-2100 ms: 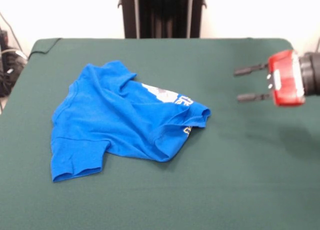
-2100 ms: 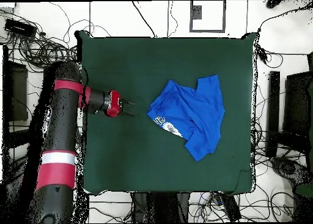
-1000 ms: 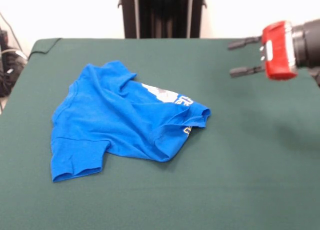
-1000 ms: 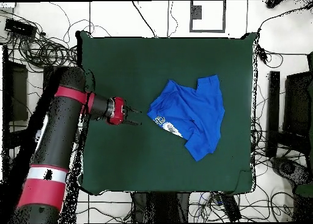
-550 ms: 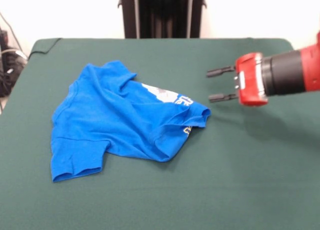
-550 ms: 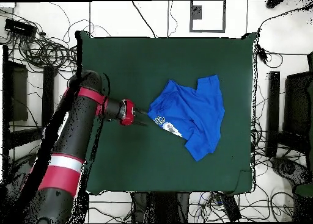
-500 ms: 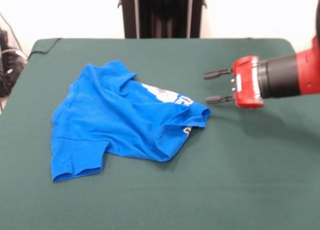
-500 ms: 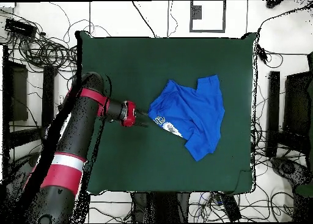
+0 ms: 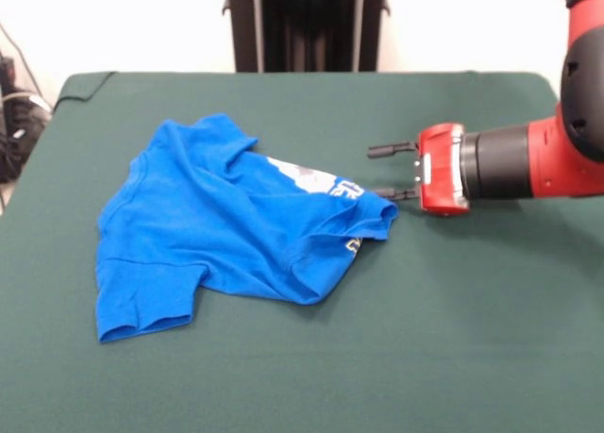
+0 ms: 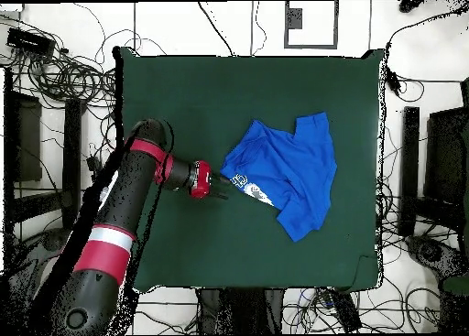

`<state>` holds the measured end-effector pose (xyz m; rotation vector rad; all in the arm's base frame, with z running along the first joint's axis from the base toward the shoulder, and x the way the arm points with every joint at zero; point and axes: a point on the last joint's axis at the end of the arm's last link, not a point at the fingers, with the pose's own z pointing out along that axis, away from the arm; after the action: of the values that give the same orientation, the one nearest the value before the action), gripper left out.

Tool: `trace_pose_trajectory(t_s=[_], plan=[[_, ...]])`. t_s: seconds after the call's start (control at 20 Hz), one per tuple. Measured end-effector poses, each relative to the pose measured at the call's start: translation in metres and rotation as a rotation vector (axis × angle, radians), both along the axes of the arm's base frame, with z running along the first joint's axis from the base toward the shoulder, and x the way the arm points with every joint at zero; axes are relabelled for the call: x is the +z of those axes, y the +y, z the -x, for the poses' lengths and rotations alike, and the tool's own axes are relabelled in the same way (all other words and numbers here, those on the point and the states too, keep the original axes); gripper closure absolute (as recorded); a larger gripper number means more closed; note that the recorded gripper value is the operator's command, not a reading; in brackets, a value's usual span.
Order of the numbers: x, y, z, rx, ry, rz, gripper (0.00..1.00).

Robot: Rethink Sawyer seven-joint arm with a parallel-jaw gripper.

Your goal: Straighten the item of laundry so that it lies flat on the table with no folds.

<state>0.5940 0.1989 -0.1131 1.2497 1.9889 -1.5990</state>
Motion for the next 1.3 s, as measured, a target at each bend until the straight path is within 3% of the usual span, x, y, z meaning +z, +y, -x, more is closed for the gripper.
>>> trace_pose_trajectory(t_s=[0.6,1.3], plan=[[0.000,0.002,-0.008,0.005,-0.011,-0.011,0.00],[0.012,0.012,-0.063,-0.010,-0.070,-0.098,0.00]])
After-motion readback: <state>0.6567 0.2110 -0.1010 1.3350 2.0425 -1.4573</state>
